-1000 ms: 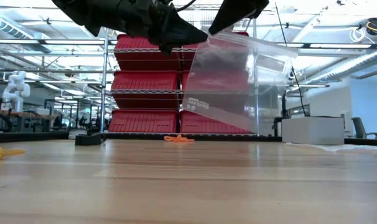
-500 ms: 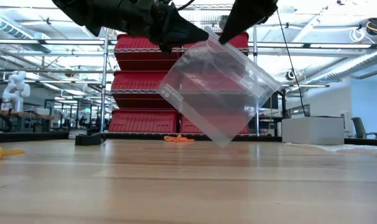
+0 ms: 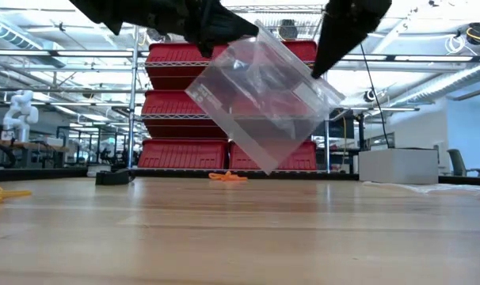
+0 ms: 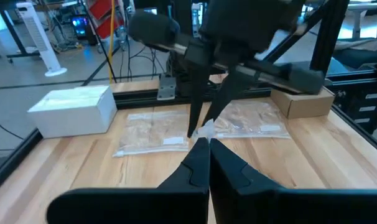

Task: Sort rubber bands
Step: Open the top right zip bag

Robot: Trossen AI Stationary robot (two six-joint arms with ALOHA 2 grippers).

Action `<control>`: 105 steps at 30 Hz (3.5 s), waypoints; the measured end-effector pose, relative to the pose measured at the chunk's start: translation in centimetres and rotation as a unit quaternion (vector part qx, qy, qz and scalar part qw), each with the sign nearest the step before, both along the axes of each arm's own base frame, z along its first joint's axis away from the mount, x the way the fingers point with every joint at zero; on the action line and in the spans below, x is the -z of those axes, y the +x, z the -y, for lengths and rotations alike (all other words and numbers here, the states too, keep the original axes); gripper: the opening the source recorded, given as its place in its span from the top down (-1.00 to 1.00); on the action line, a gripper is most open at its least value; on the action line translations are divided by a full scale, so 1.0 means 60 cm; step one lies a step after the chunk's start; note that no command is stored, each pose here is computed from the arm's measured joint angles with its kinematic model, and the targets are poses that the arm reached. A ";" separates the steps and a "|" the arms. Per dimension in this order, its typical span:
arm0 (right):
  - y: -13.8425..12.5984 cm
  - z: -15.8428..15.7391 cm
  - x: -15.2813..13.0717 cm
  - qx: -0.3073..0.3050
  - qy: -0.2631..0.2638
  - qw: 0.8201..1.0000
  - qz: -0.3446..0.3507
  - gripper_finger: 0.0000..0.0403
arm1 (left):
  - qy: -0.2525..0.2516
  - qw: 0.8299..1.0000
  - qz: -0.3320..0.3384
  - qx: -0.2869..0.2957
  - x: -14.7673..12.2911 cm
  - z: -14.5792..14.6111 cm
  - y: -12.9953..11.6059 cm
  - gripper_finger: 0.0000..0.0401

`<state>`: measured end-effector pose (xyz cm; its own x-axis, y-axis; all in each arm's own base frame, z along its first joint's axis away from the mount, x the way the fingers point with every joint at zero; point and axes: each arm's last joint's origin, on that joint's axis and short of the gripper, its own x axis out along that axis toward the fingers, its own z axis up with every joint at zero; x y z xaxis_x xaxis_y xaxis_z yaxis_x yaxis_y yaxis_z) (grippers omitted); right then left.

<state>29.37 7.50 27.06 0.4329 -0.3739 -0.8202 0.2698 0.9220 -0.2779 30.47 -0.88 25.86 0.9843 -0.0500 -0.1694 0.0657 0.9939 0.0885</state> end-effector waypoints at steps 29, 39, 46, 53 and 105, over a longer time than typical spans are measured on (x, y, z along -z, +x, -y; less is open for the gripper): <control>0.030 0.000 -0.013 -0.038 -0.002 0.996 0.078 0.37 | -0.043 0.998 -0.031 -0.026 0.067 0.000 -0.043 1.00; 0.071 -0.002 0.000 -0.061 -0.020 0.990 0.126 0.97 | -0.021 0.999 -0.023 -0.016 0.081 0.004 -0.052 1.00; 0.096 0.001 0.028 -0.047 -0.033 0.990 0.128 1.00 | -0.010 0.999 -0.030 -0.005 0.083 0.005 -0.053 1.00; 0.104 0.003 0.029 -0.040 -0.022 0.988 0.146 1.00 | -0.011 1.000 -0.029 -0.007 0.083 0.003 -0.053 1.00; 0.097 0.000 0.041 -0.008 -0.055 0.991 0.122 1.00 | -0.020 0.998 -0.039 -0.040 0.086 0.003 -0.053 1.00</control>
